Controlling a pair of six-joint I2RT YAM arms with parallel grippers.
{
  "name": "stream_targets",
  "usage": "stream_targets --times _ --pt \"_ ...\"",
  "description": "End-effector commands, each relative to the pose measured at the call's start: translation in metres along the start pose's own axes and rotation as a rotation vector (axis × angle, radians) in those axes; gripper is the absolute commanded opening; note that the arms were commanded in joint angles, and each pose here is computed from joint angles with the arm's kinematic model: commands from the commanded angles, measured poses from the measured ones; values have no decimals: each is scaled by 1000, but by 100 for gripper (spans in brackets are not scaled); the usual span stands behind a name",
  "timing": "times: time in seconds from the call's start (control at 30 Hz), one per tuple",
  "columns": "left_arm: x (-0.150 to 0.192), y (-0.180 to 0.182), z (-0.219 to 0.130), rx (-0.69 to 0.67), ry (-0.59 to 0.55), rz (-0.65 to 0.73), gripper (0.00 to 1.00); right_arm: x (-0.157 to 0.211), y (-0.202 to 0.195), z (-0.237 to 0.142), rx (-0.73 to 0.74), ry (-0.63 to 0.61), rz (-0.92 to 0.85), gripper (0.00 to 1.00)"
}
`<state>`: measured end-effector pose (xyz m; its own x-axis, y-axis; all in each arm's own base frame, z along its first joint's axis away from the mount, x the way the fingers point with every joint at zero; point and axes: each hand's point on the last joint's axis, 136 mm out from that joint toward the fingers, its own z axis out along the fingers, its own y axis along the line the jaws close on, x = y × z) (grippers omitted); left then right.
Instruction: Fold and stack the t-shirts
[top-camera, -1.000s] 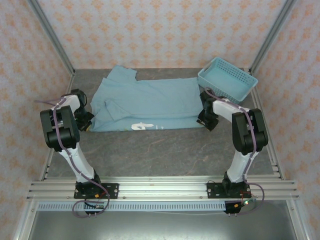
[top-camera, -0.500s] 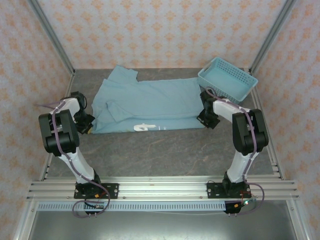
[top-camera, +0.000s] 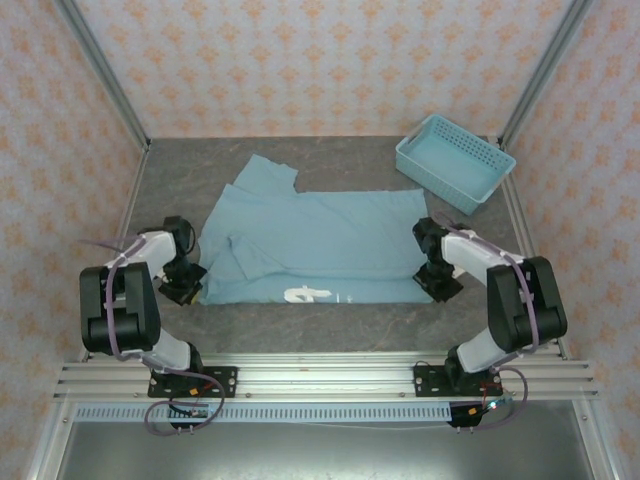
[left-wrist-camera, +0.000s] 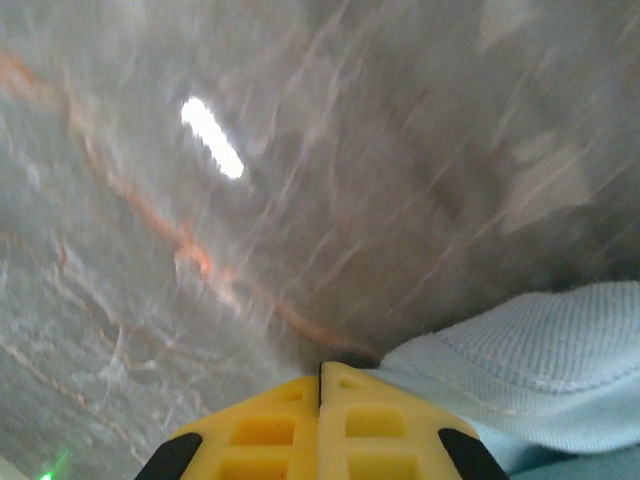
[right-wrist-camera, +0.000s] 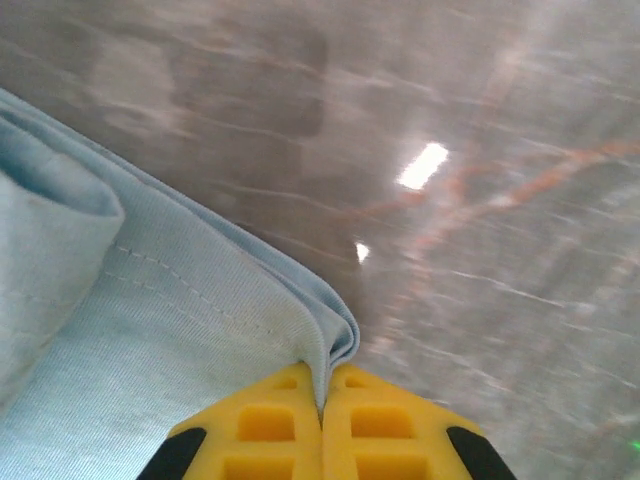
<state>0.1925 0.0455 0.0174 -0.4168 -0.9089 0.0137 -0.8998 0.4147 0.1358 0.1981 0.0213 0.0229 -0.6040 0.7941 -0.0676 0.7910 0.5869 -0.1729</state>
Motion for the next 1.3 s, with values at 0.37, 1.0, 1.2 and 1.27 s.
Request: stream_targets --times 0.37,1.0,1.2,1.27 --pt "-20 22 -74 26 -279 -58 44 -17 -35 -32 45 -142 83 40" --pt "115 -104 -38 388 25 163 48 16 88 -87 -601 -36 -253 58" --pt "117 -114 -23 347 33 191 42 17 88 -83 -600 -27 -242 58" --pt "117 -114 -21 322 28 206 37 17 87 -83 -598 -28 -238 58"
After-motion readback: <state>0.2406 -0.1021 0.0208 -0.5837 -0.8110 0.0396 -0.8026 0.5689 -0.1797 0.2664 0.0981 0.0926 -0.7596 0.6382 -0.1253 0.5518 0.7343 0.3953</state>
